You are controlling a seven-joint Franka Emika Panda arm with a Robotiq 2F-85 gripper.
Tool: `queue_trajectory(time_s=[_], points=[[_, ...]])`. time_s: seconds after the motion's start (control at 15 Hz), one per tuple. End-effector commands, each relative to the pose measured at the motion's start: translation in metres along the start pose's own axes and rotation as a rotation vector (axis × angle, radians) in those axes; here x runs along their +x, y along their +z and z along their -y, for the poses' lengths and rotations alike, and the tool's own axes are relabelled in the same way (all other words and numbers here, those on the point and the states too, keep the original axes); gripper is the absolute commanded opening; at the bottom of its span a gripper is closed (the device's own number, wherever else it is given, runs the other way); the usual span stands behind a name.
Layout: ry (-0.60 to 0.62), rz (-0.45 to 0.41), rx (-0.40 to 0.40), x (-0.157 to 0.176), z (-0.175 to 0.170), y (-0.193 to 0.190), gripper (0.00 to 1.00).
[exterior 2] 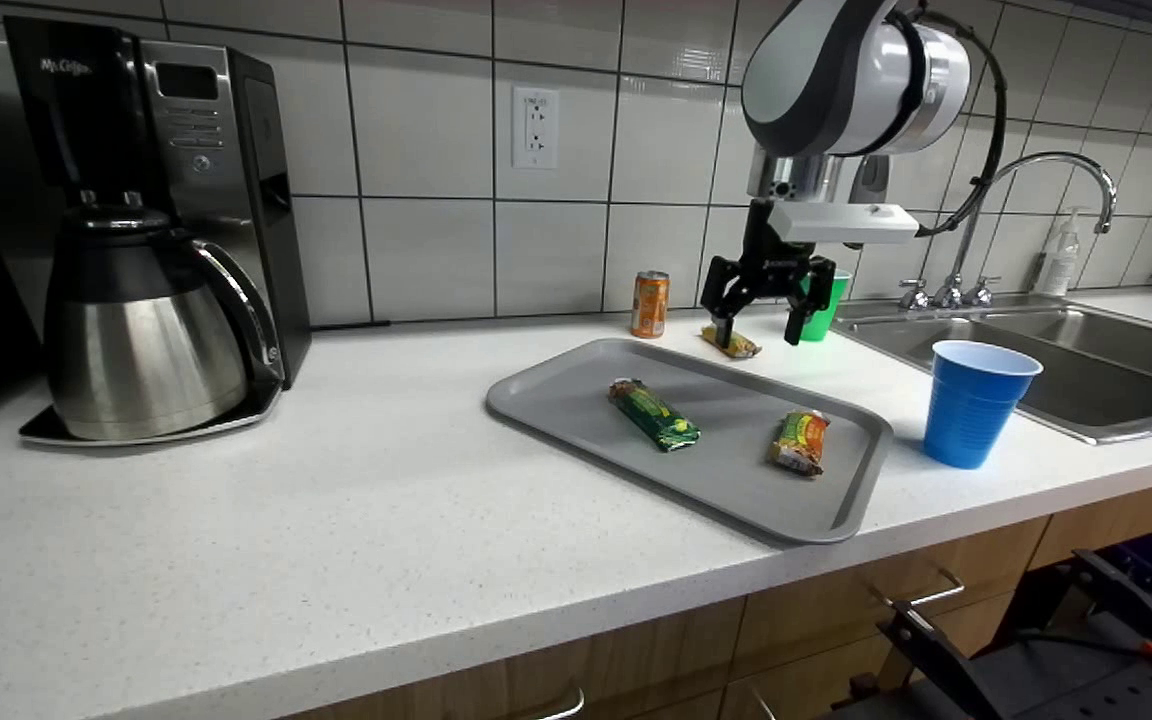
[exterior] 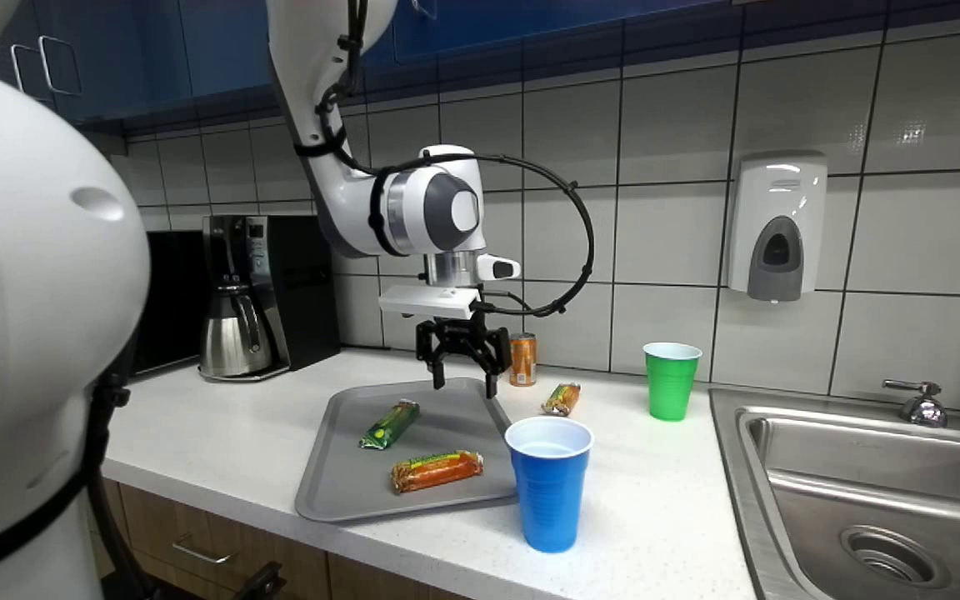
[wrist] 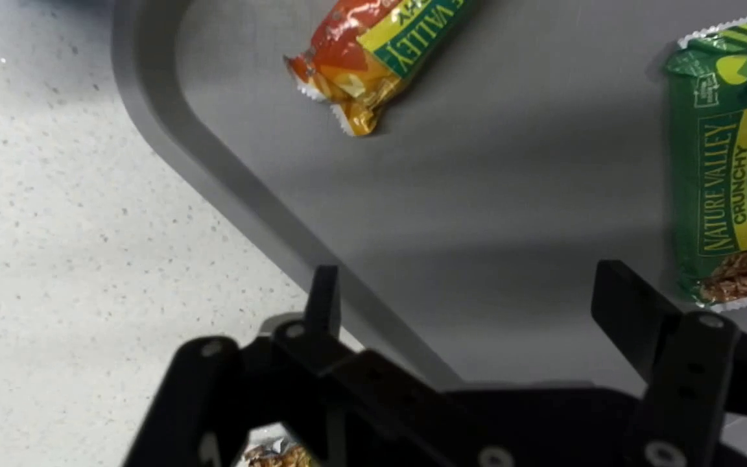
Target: Remove the packets from the grey tray.
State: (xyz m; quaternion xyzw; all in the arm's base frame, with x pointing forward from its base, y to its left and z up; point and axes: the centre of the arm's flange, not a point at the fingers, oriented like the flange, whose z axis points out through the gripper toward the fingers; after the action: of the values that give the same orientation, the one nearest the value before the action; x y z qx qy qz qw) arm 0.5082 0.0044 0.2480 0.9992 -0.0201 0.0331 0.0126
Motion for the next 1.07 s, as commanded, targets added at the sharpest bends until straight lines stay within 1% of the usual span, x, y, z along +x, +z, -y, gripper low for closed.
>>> queue_trajectory(time_s=[0.0,0.4,0.73,1.0], points=[[0.074,0.024,-0.02,-0.027,0.004,-0.014,1.0],[0.155,0.057,-0.032,-0.054,0.002,-0.017,1.0],[0.198,0.081,-0.049,-0.076,-0.001,-0.015,1.0],[0.233,0.093,-0.057,-0.086,0.0,-0.01,1.0]])
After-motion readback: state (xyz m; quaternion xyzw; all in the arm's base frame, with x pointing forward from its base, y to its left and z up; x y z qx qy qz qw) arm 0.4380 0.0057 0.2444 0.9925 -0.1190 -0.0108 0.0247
